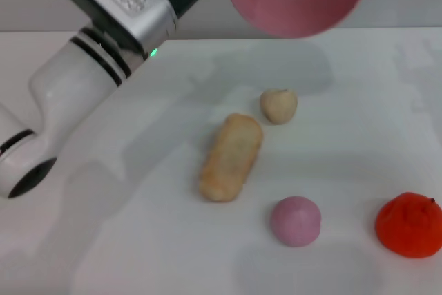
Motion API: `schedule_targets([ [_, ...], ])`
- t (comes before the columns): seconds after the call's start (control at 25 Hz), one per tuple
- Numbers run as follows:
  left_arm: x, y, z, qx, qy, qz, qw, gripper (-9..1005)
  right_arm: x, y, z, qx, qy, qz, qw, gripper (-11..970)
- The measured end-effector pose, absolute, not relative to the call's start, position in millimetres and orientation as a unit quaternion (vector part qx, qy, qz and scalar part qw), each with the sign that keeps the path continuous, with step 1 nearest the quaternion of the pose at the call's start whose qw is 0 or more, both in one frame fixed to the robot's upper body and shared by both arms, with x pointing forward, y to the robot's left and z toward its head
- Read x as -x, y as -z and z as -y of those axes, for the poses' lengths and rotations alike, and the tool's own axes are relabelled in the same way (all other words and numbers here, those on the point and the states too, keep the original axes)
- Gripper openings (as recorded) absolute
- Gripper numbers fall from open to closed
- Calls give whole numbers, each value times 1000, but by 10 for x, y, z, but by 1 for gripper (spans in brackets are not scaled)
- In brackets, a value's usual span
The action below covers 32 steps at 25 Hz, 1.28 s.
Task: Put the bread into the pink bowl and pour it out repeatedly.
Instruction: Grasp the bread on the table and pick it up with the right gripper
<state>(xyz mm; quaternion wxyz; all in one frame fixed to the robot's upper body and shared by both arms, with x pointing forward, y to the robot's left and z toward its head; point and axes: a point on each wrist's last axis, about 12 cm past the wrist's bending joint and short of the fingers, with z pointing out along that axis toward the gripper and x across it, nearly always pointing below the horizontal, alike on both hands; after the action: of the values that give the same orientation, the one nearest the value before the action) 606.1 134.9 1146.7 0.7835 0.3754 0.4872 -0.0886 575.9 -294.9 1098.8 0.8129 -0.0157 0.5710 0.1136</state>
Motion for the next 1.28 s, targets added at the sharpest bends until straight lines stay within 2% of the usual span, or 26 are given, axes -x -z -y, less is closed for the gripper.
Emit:
schedule_targets([
  [0.32,-6465,-11506,-1294,-314,118,-621,708,57,-5784,-10945,2966,1,-111,-581,806,595],
  [0.52,-6544,-11519,-1269,-295,122,-650,689,57,-5811,-10902,2948,-1,-111,-591,799,595],
  [0.8,-6661,-11587,-1389,-209,164,-684,680,57,-5809,-10892,2965,-4,-108,-593,798,595],
  [0.92,-6673,-11561,-1467,-174,182,-697,671,57,-5811,-10894,2975,-4,-107,-593,798,595],
  [1.28,-6613,-11426,-1637,-148,181,-743,628,57,-5811,-10893,2989,-2,-102,-593,799,594],
])
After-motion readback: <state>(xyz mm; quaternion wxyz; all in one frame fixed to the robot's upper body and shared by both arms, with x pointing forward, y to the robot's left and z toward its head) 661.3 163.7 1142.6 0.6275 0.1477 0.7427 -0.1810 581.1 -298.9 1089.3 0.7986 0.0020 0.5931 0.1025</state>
